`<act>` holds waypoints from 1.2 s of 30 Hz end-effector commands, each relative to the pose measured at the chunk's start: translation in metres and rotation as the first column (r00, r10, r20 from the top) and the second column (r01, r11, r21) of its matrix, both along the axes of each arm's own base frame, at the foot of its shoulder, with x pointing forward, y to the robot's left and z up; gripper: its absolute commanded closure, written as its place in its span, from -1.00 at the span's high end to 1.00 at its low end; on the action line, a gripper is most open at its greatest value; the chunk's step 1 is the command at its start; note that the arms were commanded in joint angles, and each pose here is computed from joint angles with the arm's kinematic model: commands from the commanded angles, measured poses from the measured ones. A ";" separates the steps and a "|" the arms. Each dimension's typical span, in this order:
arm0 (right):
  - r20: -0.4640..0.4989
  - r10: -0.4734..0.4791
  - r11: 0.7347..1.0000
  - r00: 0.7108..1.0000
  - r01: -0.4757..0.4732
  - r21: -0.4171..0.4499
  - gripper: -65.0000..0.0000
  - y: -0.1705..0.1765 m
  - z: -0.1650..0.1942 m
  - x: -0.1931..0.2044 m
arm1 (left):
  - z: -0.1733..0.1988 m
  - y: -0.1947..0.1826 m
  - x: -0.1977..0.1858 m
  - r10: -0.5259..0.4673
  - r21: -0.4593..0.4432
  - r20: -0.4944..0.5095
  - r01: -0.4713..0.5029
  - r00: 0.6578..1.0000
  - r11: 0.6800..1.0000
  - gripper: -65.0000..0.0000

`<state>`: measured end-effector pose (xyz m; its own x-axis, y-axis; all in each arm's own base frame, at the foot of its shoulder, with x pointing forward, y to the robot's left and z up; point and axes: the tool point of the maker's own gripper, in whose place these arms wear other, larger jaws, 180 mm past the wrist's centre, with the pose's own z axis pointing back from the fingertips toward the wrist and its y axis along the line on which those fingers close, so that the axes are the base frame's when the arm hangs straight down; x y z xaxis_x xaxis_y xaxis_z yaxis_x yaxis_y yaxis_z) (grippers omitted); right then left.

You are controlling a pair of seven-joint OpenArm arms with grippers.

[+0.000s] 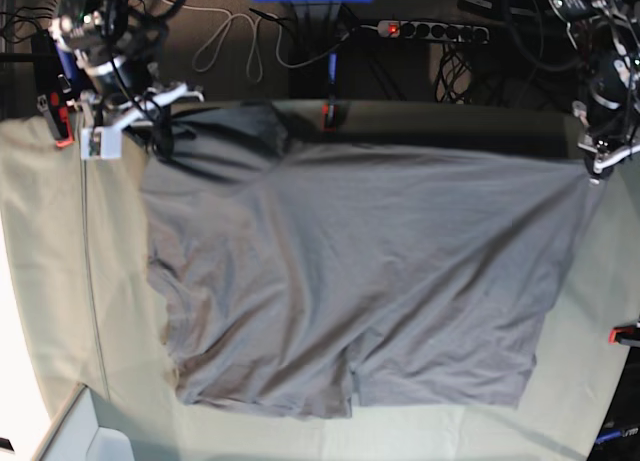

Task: Layout the t-shirt on the table in an organized manner, then fold the t-shirt properly
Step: 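Lift the shirt high with both grippers and swing it toward the robot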

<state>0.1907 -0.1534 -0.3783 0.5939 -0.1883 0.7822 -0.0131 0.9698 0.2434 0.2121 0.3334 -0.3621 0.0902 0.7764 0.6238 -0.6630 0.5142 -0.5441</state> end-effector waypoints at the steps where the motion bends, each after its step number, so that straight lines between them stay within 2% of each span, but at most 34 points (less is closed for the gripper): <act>1: 0.080 -0.020 0.999 0.997 0.018 0.035 -1.00 -0.001 0.017 0.005 | 0.018 0.007 0.003 0.001 0.044 0.040 -0.002 0.999 0.999 -1.00; 3: 0.127 -0.061 0.993 0.990 0.047 0.109 -1.00 0.000 0.025 0.001 | 0.021 0.007 0.000 -0.006 0.058 0.037 0.003 0.999 0.998 -1.00; 5: 0.162 -0.086 0.988 0.983 0.063 0.139 -1.00 -0.001 0.032 0.000 | 0.023 0.007 0.000 -0.005 0.066 0.041 0.003 0.999 0.998 -1.00; 8: 0.194 -0.098 0.987 0.976 0.070 0.148 -1.00 -0.002 0.038 0.005 | 0.024 0.009 0.004 -0.001 0.068 0.050 -0.002 0.999 0.998 -1.00; 11: 0.254 -0.095 0.987 0.963 0.059 0.148 -1.00 -0.004 0.051 0.026 | 0.041 0.008 0.031 -0.005 0.065 0.123 -0.003 0.992 0.998 -1.00; 14: 0.341 -0.066 0.992 0.938 0.025 0.124 -1.00 -0.008 0.072 0.058 | 0.059 0.012 0.063 -0.011 0.070 0.195 -0.003 0.981 0.998 -1.00; 16: 0.386 -0.039 0.994 0.922 -0.003 0.109 -1.00 -0.008 0.087 0.086 | 0.071 0.006 0.099 -0.055 0.082 0.230 0.037 0.972 0.996 -1.00; 19: 0.416 0.017 0.997 0.909 -0.046 0.059 -1.00 -0.016 0.111 0.138 | 0.098 -0.002 0.154 -0.133 0.136 0.271 0.098 0.953 0.986 -1.00; 21: 0.407 0.046 0.997 0.912 -0.067 0.035 -1.00 -0.022 0.121 0.169 | 0.115 -0.008 0.187 -0.178 0.168 0.287 0.133 0.941 0.977 -1.00; 25: 0.430 0.068 0.997 0.900 -0.078 0.005 -1.00 -0.040 0.153 0.228 | 0.165 -0.034 0.246 -0.283 0.244 0.337 0.206 0.898 0.947 -1.00; 30: 0.485 0.067 0.998 0.872 -0.052 -0.043 -1.00 -0.063 0.200 0.282 | 0.224 -0.077 0.305 -0.410 0.349 0.355 0.288 0.840 0.892 -1.00; 32: 0.528 0.077 0.997 0.846 -0.054 -0.058 -1.00 -0.067 0.229 0.299 | 0.250 -0.092 0.319 -0.449 0.392 0.369 0.301 0.814 0.869 -1.00; 36: 0.647 0.114 0.993 0.754 -0.069 -0.095 -1.00 -0.065 0.307 0.336 | 0.311 -0.123 0.345 -0.521 0.475 0.400 0.315 0.754 0.822 -1.00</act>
